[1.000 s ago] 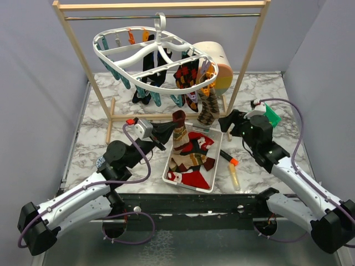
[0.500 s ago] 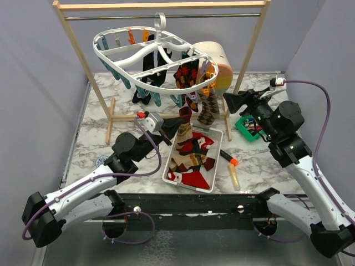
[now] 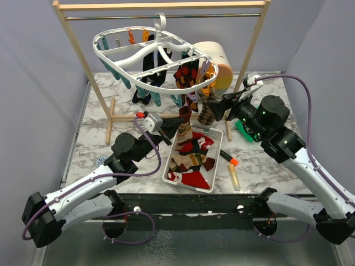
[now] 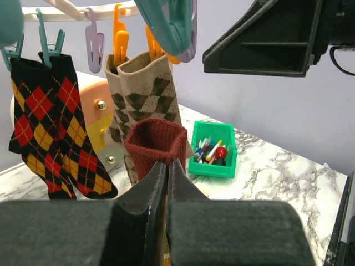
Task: Clip the socks to the hanger
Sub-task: Open the clamp at the hanger.
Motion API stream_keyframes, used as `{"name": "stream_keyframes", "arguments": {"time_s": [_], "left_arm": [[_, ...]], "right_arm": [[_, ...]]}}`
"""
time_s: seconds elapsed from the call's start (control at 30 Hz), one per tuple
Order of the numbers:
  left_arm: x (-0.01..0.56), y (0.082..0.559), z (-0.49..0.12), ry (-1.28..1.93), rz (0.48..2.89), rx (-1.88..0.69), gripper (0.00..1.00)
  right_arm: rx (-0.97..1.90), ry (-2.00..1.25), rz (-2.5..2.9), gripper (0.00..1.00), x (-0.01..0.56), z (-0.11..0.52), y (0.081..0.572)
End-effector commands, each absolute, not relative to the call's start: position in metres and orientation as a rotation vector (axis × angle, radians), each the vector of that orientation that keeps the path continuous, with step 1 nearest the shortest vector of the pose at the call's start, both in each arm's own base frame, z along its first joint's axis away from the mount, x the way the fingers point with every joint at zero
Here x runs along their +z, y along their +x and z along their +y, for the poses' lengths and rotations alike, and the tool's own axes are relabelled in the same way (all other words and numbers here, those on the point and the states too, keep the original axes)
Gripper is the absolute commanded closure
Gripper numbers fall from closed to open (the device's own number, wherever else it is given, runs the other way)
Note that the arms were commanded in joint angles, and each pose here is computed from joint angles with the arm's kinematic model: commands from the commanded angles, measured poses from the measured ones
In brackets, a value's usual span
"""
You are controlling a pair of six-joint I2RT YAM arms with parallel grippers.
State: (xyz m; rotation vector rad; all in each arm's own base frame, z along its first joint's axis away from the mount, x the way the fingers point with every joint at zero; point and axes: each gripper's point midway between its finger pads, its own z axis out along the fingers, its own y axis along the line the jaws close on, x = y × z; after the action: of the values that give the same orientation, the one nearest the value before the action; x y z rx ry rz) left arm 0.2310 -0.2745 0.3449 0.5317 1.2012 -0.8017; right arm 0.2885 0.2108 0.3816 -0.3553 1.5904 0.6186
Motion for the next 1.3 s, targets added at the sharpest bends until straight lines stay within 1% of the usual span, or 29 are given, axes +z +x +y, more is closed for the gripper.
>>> {"name": "stream_keyframes", "arguments": {"time_s": [0.0,0.17,0.3,0.73,1.0,1.27], "left_arm": [[0.349,0.228,-0.272,0.519,1.176,-0.803,1.00],[0.350,0.227,-0.270,0.510,1.175,-0.806,1.00],[0.349,0.227,-0.269,0.505,1.177,-0.808,1.00],[0.347,0.225,-0.266,0.495,1.179,-0.817,1.00],[0.347,0.223,-0.264,0.490,1.179,-0.818,1.00],[0.347,0.224,-0.264,0.487,1.180,-0.815,1.00]], "right_arm": [[0.487,-0.357,1.595,0.25,0.387,0.210,0.290],[0.438,-0.314,1.577,0.25,0.393,0.210,0.297],[0.454,-0.326,1.571,0.25,0.398,0.220,0.301],[0.471,-0.355,1.538,0.26,0.408,0.244,0.297],[0.379,-0.303,1.521,0.26,0.403,0.236,0.300],[0.396,-0.286,1.501,0.26,0.410,0.244,0.304]]}}
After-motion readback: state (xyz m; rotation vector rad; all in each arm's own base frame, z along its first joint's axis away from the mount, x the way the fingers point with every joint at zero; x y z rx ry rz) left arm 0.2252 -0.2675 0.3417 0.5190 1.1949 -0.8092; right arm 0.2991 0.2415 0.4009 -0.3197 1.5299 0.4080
